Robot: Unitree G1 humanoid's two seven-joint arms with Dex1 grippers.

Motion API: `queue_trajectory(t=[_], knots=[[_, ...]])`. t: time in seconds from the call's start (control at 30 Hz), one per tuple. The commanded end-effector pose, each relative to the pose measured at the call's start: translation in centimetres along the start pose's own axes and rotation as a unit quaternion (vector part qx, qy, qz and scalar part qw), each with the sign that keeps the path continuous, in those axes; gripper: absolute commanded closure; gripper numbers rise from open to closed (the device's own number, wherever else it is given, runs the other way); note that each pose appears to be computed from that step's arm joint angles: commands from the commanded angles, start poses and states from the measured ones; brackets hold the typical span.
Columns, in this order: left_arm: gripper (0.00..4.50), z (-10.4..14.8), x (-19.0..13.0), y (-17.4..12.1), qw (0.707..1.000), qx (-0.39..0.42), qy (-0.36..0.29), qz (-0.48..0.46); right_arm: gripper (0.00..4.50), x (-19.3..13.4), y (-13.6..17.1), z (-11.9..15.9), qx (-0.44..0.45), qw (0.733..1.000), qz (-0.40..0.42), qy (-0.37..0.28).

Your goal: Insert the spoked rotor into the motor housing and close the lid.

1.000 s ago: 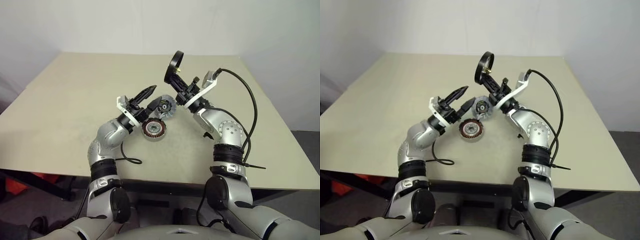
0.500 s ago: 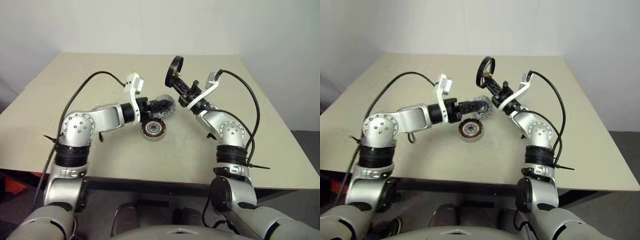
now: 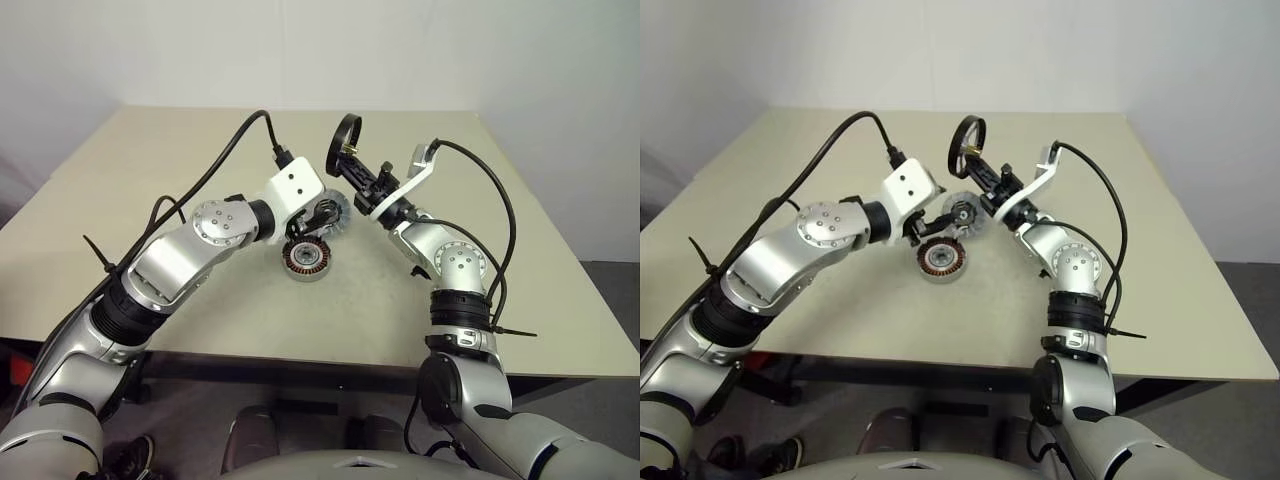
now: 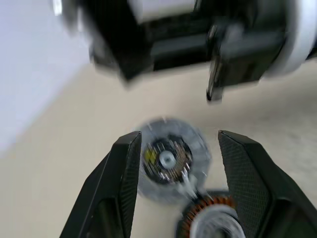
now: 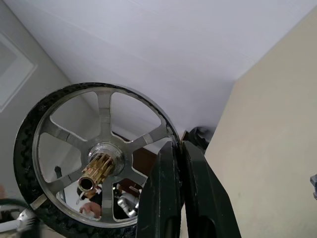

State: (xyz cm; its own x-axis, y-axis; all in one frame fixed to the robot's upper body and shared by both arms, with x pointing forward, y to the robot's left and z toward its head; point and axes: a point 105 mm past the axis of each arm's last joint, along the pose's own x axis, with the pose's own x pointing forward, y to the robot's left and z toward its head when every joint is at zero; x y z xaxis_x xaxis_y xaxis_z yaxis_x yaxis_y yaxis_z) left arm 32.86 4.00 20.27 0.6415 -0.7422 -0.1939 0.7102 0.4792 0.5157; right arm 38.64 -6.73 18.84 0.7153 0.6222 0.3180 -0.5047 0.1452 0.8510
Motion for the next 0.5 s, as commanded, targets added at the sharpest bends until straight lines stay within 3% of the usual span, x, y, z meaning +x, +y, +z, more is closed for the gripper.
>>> queue_trajectory(t=[0.03, 0.5], knots=[[1.90, 3.1, -0.6, 0.8, 0.997, 0.041, -0.061, 0.016, 4.32, 0.7, 1.7, 0.5, -0.016, 0.999, 0.029, -0.003], [1.90, 3.7, -0.2, 2.0, 0.988, 0.112, -0.070, 0.082, 4.32, 0.9, 1.6, 0.4, -0.024, 0.999, 0.026, 0.003]])
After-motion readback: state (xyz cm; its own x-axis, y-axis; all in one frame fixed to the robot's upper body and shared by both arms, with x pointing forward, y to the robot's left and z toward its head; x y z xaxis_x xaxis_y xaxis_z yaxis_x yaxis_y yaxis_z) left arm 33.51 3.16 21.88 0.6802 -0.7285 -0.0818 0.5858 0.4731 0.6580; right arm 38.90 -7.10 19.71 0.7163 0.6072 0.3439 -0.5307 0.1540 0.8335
